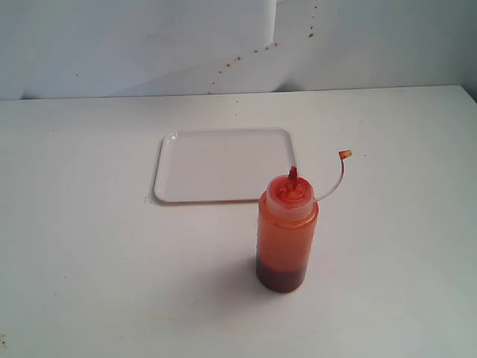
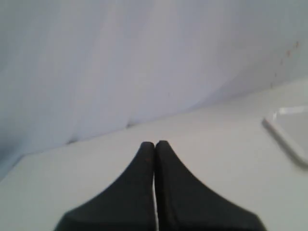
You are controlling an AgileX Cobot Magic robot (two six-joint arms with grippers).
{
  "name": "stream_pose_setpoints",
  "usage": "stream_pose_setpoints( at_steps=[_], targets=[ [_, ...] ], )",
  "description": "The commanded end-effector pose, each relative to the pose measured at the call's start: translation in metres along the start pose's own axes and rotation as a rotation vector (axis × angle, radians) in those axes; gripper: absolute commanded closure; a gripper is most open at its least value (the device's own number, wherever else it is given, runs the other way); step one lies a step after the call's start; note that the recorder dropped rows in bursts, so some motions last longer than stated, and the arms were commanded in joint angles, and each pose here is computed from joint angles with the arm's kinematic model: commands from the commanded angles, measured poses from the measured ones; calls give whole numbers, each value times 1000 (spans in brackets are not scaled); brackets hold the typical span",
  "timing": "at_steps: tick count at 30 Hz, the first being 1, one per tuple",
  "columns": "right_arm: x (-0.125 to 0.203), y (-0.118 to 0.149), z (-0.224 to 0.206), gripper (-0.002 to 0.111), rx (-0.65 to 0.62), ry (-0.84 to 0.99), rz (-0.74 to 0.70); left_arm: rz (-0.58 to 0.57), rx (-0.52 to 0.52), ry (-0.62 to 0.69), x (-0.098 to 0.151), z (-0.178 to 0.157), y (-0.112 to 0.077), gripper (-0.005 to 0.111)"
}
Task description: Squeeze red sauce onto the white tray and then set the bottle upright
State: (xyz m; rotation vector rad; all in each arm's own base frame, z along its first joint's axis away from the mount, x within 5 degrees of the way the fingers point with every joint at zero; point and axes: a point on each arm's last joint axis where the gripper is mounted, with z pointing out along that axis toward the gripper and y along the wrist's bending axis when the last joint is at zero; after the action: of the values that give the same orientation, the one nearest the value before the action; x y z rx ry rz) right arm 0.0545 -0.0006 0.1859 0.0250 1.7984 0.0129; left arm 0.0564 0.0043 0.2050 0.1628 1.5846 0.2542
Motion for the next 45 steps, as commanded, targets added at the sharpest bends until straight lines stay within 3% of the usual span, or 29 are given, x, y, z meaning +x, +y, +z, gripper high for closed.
stream_pose_setpoints(
  at_steps=[1, 3, 8, 12, 15, 16, 18, 19, 21, 22, 23, 24, 29, 33, 35, 36, 38, 42, 45],
  targets=[
    [0, 0, 0, 108, 5, -15, 4, -334, 29, -409, -35, -7, 3, 107],
    [0, 0, 0, 108, 5, -15, 4, -401, 58, -620, -51, -17, 6, 107],
    [0, 0, 0, 108, 5, -15, 4, -358, 99, -1275, -85, -64, 11, 107],
    [0, 0, 0, 108, 5, -15, 4, -422, 139, -1356, -93, -72, 15, 107],
    [0, 0, 0, 108, 5, -15, 4, -472, 161, -1038, -107, -53, 17, 107],
    [0, 0, 0, 108, 5, -15, 4, -543, 133, -764, -112, -36, 21, 107],
    [0, 0, 0, 108, 5, -15, 4, -615, 161, -578, -115, -12, 20, 107],
    [0, 0, 0, 108, 5, -15, 4, -595, 198, -552, -115, -3, 16, 107],
    [0, 0, 0, 108, 5, -15, 4, -544, 412, -438, -113, 22, -6, 107],
    [0, 0, 0, 108, 5, -15, 4, -456, 614, -332, -105, 38, -27, 107],
    [0, 0, 0, 108, 5, -15, 4, -424, 691, -291, -101, 44, -34, 107],
    [0, 0, 0, 108, 5, -15, 4, -410, 840, -193, -88, 59, -49, 107],
    [0, 0, 0, 108, 5, -15, 4, -621, 1064, 142, -32, 107, -78, 107],
    [0, 0, 0, 108, 5, -15, 4, -548, 1126, 262, 8, 122, -94, 107],
    [0, 0, 0, 108, 5, -15, 4, -402, 1199, 214, 16, 120, -107, 107],
    [0, 0, 0, 108, 5, -15, 4, -275, 1270, 148, 19, 115, -119, 107],
    [0, 0, 0, 108, 5, -15, 4, -173, 1322, 81, 21, 110, -131, 107],
    [0, 0, 0, 108, 5, -15, 4, -246, 1183, 87, 21, 122, -132, 107],
    [0, 0, 0, 108, 5, -15, 4, -141, 1182, 13, 20, 127, -133, 107]
  ],
)
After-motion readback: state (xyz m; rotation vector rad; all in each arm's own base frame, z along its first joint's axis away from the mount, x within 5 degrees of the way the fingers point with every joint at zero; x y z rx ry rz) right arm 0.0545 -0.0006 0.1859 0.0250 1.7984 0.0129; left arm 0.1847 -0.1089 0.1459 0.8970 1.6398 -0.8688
